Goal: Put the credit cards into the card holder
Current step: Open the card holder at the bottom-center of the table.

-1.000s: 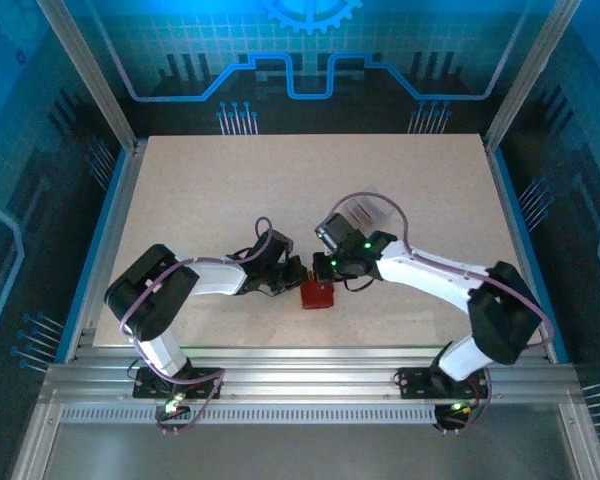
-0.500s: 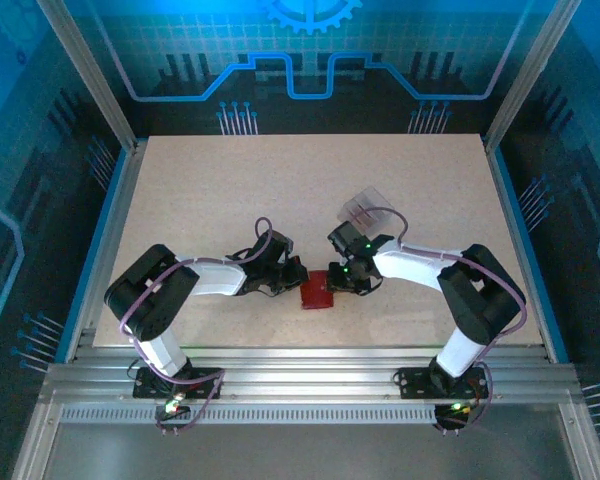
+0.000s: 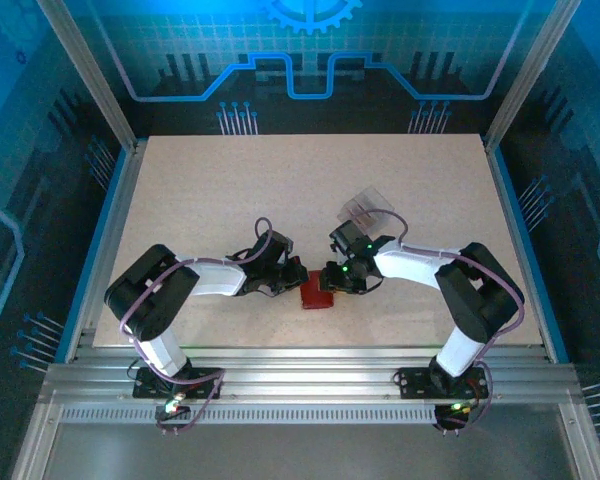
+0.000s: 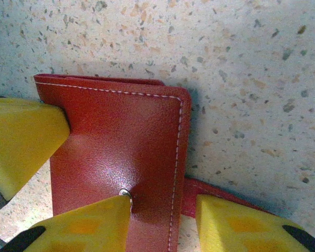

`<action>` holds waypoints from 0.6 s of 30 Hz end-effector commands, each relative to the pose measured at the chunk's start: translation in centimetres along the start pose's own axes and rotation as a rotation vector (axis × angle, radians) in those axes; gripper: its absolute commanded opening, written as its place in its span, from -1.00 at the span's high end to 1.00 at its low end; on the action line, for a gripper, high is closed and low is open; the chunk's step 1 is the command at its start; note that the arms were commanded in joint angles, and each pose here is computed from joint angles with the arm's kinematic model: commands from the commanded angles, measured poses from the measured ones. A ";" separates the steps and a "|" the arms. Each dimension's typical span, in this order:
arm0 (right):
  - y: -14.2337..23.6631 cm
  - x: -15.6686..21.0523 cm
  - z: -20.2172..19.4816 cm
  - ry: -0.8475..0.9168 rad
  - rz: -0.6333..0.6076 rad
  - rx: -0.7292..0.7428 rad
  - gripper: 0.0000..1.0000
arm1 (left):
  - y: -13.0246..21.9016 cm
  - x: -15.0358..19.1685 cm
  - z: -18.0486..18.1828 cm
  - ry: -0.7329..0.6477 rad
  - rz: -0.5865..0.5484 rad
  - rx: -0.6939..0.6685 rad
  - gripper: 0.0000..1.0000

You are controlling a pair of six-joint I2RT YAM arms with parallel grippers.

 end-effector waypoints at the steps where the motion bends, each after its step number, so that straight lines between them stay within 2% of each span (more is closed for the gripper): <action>1: 0.9 -0.6 1.2 0.018 -0.037 -0.073 0.23 | -1.4 3.3 6.4 0.064 0.109 -0.267 1.00; 12: 2.4 -1.2 2.4 0.049 -0.071 -0.123 0.47 | -1.5 3.4 6.4 0.052 0.105 -0.310 1.00; 18: 3.3 -1.2 3.7 0.073 -0.088 -0.179 0.52 | -1.7 3.4 6.3 0.049 0.109 -0.303 1.00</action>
Point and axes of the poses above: each hand's point on the last joint's axis, 136 mm out from that joint toward the fingers, its own y axis back along the fingers, its own z axis along the line the jaws close on, x = y × z, the point moved 6 cm from there along y, back along the fingers, and after that the axes turned 5 degrees about y, right-handed, at the moved point
